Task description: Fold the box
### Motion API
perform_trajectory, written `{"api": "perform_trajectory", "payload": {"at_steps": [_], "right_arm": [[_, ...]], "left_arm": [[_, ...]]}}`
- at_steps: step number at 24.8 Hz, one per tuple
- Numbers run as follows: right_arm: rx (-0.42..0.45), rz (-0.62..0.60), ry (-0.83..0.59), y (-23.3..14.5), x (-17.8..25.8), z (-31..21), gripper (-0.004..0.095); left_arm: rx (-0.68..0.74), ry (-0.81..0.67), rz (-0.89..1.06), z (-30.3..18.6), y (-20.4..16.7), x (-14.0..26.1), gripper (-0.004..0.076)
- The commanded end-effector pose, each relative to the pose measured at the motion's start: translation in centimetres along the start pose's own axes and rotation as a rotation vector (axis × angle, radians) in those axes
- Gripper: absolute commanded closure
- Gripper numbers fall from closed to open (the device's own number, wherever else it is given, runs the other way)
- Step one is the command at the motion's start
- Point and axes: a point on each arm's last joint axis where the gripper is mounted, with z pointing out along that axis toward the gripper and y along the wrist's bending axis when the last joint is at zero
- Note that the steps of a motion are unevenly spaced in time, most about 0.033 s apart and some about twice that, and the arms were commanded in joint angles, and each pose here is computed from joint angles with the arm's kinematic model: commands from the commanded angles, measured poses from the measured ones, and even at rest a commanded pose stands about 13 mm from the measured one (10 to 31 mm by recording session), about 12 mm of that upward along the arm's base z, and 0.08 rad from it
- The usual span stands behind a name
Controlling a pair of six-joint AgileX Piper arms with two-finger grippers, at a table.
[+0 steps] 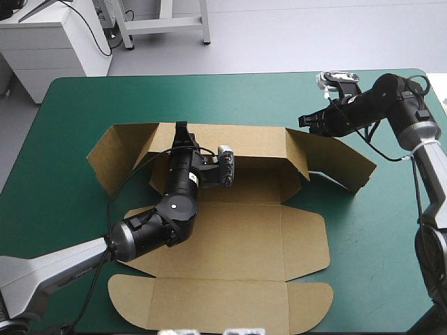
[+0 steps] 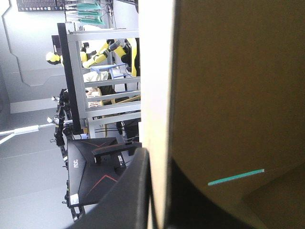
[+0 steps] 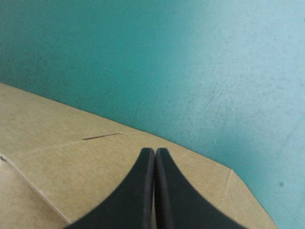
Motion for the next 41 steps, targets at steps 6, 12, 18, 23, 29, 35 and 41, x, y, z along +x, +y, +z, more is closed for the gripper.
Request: {"api": "perform_trajectory", "payload": {"at_steps": [6,12,18,23,29,35,41], "right_arm": [[-0.013,-0.062,0.087,1.2,1.2,-2.9,0.0927],[0.002,-0.072,0.058,1.7,1.3,-4.3,0.0928],[0.002,-0.063,0.082,1.8,2.9,-4.5,0.0928],[-0.006,-0.051,0.000,2.4,4.9,-5.5,0.0928],[-0.021,-0.036,-0.078,2.6,7.9,-5.4,0.0928],[-0.054,-0.047,-0.090,3.1,8.1,-5.9,0.0928],[-0.047,-0.044,-0.103,2.9,7.9,-5.7,0.0928]], "left_arm": [[0.006,-0.028,-0.061,-0.7,0.7,0.1,0.0732],[0.003,-0.018,-0.061,-0.7,0.7,0.1,0.0732],[0.001,-0.006,-0.062,-0.7,0.7,0.3,0.0732],[0.005,0.007,-0.066,-0.6,0.7,0.4,0.0732],[0.001,0.032,-0.068,-0.6,0.7,0.6,0.0732],[-0.001,0.032,-0.066,-0.6,0.7,0.6,0.0731],[-0.007,0.048,-0.064,-0.6,0.8,0.8,0.0731]]}}
